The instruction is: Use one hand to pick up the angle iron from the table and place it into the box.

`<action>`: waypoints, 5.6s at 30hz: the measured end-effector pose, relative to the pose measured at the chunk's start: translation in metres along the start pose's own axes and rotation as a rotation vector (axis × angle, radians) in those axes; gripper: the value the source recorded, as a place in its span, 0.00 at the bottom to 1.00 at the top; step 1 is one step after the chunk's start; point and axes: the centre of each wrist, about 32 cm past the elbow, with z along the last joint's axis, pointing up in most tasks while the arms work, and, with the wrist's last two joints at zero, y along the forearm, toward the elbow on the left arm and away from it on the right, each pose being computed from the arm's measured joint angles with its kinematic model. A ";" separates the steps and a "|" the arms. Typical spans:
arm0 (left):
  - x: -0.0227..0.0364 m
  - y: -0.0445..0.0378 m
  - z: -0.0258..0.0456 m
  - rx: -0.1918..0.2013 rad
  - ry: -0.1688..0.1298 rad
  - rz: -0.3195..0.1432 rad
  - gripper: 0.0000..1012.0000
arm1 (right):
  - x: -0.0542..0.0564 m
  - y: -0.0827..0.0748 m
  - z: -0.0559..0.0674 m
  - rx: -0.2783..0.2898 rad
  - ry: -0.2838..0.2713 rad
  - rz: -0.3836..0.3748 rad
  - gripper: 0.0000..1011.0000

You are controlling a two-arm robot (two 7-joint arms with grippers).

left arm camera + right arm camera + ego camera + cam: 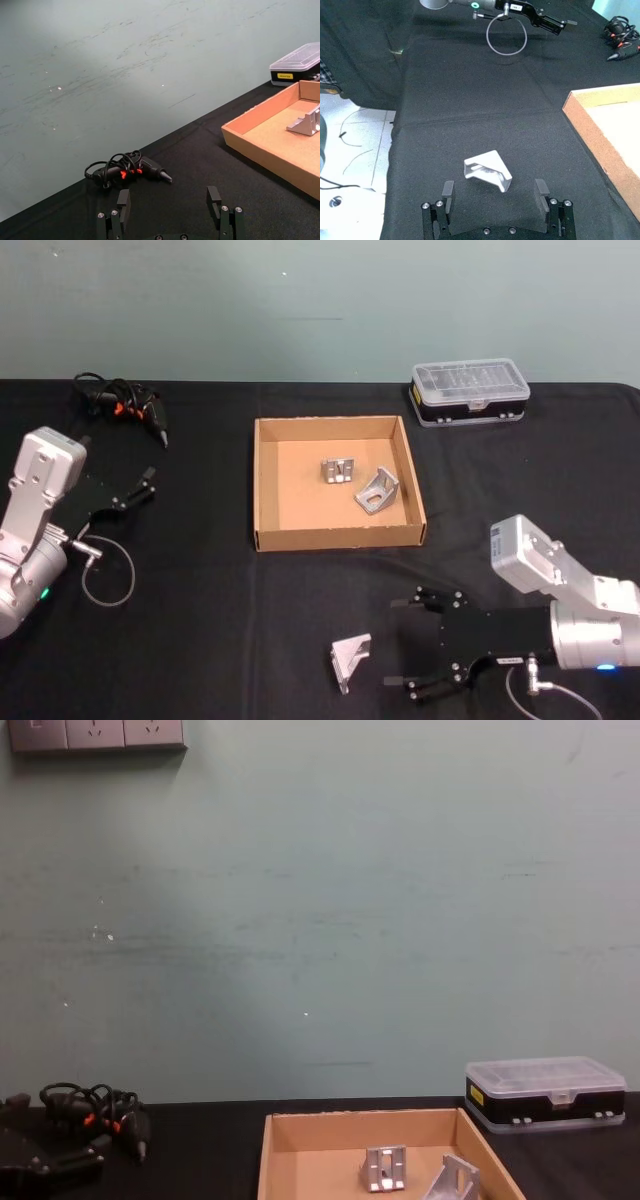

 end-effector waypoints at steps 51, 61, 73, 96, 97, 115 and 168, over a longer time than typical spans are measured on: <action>0.0000 0.0000 0.0000 0.000 0.000 0.000 0.99 | 0.015 0.048 -0.005 -0.051 0.040 -0.006 0.99; 0.0000 0.0000 0.0000 0.000 0.000 0.000 0.99 | 0.017 0.050 -0.004 -0.060 0.039 -0.013 0.99; 0.0000 0.0000 0.0000 0.000 0.000 0.000 0.99 | 0.016 0.050 -0.005 -0.059 0.041 -0.013 0.87; 0.0000 0.0000 0.0000 0.000 0.000 0.000 0.99 | 0.016 0.049 -0.005 -0.056 0.041 -0.011 0.15; 0.0000 0.0000 0.0000 0.000 0.000 0.000 0.99 | 0.016 0.049 -0.005 -0.056 0.041 -0.011 0.12; 0.0000 0.0000 0.0000 0.000 0.000 0.000 0.99 | 0.016 0.045 0.000 -0.032 0.052 -0.018 0.06; 0.0000 0.0000 0.0000 0.000 0.000 0.000 0.99 | 0.082 0.133 0.092 -0.142 0.324 -0.439 0.06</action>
